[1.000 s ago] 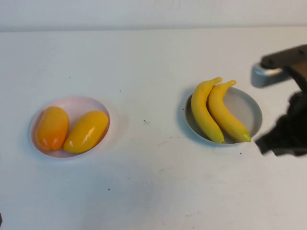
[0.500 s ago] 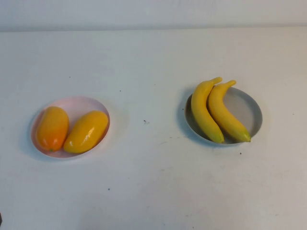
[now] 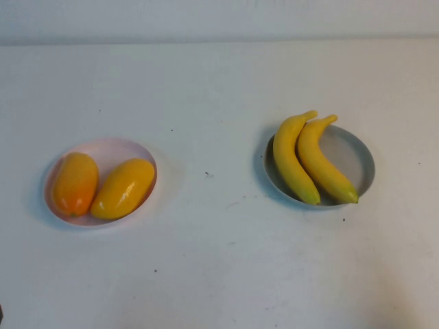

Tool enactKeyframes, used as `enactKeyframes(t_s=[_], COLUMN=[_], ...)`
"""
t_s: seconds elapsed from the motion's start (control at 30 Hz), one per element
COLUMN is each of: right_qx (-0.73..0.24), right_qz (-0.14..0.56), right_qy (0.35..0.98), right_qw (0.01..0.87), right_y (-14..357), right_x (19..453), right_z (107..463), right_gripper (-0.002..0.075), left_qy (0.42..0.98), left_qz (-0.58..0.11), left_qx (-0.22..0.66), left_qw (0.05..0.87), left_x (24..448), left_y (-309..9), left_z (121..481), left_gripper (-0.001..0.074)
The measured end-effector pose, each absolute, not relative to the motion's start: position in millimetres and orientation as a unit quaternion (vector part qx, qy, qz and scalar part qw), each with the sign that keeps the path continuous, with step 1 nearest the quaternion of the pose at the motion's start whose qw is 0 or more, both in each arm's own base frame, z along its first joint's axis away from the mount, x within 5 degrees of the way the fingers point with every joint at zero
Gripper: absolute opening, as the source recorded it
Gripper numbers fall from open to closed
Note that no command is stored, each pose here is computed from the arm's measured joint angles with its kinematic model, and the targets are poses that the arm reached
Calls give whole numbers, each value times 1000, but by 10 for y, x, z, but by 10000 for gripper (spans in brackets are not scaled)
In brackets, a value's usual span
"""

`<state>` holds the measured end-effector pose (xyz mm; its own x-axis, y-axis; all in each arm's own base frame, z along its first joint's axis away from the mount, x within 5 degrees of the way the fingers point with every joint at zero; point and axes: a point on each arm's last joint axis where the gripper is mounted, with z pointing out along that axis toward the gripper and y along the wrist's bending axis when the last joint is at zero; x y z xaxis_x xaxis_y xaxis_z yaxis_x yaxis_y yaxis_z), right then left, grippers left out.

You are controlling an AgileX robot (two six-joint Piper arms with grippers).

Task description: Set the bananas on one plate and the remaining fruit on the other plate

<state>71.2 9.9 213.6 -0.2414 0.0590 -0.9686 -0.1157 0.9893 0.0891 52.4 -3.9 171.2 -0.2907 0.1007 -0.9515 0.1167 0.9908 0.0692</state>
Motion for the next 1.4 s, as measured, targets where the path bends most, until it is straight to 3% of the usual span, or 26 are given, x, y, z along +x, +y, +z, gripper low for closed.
enactKeyframes(t_s=[0.13, 0.27, 0.7, 0.93, 1.4], right_qx=[8, 10, 4, -56, -66], right_qz=[53, 53, 44, 28, 28], right_qy=[757, 736, 762, 790, 792], right_qw=[651, 675, 646, 610, 606], right_y=[46, 38, 35, 81, 92], right_x=[635, 577, 556, 534, 530], right_z=[1915, 1919, 1841, 1758, 1750], right_gripper=[-15, -15, -15, -15, -15], left_qy=[803, 803, 803, 803, 803], left_qz=[-7, -7, -7, -7, -4], left_qx=[68, 68, 68, 68, 69], left_qw=[592, 592, 592, 592, 592], left_x=[524, 524, 524, 524, 524], left_y=[-39, -39, -39, -39, -37], left_z=[1712, 1712, 1713, 1713, 1713], left_gripper=[1, 1, 1, 0, 0])
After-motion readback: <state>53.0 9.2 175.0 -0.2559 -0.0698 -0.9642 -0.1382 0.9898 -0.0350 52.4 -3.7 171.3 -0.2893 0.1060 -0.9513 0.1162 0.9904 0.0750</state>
